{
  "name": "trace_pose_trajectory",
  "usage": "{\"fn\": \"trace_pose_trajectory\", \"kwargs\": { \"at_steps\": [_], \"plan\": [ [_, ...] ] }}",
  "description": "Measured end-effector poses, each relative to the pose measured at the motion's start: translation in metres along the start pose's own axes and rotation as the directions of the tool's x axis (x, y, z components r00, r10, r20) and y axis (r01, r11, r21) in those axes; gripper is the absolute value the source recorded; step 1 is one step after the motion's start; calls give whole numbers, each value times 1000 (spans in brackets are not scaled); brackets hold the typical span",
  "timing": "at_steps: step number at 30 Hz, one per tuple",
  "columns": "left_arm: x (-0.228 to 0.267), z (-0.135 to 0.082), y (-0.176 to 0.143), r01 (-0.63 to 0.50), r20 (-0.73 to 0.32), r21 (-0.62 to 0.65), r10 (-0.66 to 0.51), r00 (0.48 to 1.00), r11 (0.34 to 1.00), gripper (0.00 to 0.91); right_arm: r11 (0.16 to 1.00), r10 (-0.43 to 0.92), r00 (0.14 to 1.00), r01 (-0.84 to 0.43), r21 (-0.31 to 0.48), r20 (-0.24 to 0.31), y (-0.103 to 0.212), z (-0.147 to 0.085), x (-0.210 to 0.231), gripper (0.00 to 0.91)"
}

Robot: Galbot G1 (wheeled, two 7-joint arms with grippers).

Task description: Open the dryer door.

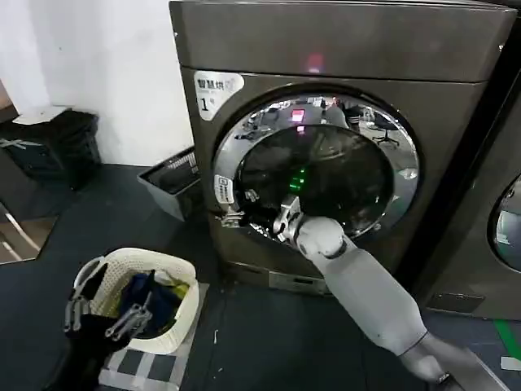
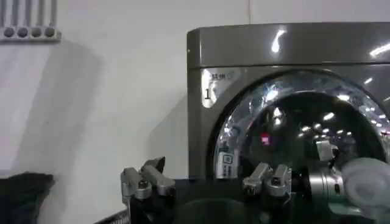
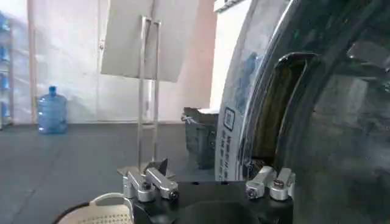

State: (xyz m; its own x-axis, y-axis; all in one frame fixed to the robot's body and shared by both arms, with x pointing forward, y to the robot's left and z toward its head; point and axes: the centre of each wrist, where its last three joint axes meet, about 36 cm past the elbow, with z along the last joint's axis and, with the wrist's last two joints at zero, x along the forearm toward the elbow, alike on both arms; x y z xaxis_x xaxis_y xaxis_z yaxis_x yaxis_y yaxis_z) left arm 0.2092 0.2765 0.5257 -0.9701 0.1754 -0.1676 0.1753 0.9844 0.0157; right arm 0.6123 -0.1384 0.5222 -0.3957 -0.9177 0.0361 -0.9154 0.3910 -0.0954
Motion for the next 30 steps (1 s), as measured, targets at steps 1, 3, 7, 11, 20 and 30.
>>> {"fn": "trace_pose_trajectory", "kwargs": {
  "at_steps": [1, 3, 7, 11, 20, 30],
  "plan": [
    [-1, 1, 2, -20, 1, -7, 20, 1000, 1000, 907, 1000, -22, 1000, 22, 1, -1, 1, 1, 3, 907],
    [-3, 3, 7, -36, 5, -18, 36, 999, 999, 907, 999, -54, 999, 54, 6, -3, 2, 3, 11, 907],
    [-12, 7, 21, -8, -68, -12, 7, 998, 1000, 907, 990, -139, 990, 139, 6, 21, 3, 5, 26, 907],
    [-24, 12, 32, -37, -77, 15, 38, 996, 999, 907, 971, -241, 970, 241, 13, 25, 7, 7, 40, 907],
    [-60, 29, 71, -57, -194, 30, 62, 979, 998, 907, 913, -407, 912, 407, 21, 45, 16, 6, 77, 907],
    [-122, 62, 127, -334, -198, 144, 357, 913, 932, 907, 850, -526, 850, 525, 39, 25, 29, 13, 146, 907]
  ]
}}
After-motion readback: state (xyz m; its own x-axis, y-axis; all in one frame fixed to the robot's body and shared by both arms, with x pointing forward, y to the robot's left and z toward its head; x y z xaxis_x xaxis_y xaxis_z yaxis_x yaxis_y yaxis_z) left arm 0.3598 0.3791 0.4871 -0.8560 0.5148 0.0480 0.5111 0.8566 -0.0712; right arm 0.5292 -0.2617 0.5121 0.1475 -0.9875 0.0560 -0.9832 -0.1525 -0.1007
